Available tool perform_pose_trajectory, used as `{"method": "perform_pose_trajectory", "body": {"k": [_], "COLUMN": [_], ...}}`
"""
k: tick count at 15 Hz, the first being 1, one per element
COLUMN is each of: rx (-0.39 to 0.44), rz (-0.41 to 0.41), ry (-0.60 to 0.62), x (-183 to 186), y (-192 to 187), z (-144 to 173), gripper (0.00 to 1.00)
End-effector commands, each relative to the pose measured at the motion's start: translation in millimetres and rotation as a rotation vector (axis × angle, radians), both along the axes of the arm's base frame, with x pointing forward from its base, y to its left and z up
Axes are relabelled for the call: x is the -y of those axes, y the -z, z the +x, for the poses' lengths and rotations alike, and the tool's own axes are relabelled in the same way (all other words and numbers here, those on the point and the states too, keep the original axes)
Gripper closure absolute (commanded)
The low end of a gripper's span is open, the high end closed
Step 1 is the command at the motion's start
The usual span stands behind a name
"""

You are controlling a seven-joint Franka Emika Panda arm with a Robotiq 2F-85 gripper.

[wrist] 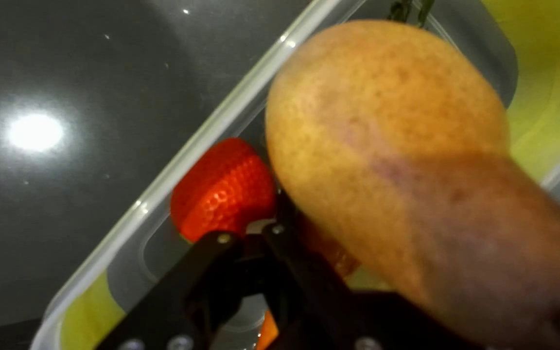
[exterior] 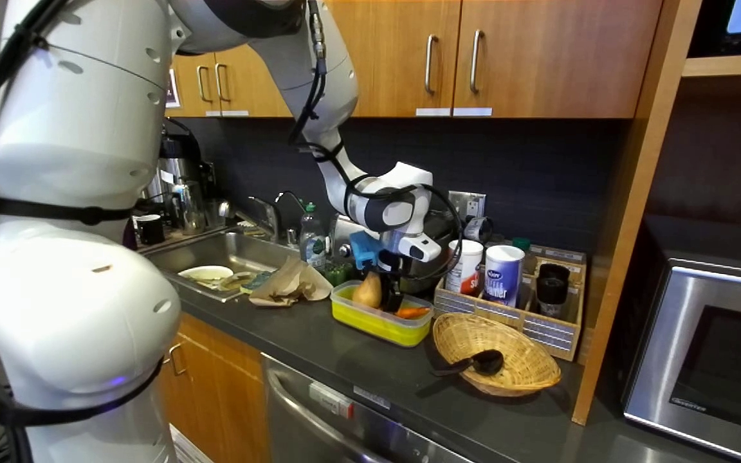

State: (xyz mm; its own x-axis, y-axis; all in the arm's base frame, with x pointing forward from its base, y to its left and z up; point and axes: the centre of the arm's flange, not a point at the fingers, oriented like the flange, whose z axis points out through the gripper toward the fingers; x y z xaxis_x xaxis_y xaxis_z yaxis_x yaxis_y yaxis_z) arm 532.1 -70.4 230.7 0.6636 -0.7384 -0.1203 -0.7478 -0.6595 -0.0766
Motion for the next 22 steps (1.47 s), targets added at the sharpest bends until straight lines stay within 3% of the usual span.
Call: {"method": "perform_pose_trajectory", "body": {"k": [1, 22], "rx": [0.018, 0.153], "rz": [-0.02, -0.05], "ry": [0.0, -0.015], "x": [-10.4, -29.1], "y": [-4.7, -33.1], "z": [-16.0, -30.3], "gripper": [0.73, 0.73]}}
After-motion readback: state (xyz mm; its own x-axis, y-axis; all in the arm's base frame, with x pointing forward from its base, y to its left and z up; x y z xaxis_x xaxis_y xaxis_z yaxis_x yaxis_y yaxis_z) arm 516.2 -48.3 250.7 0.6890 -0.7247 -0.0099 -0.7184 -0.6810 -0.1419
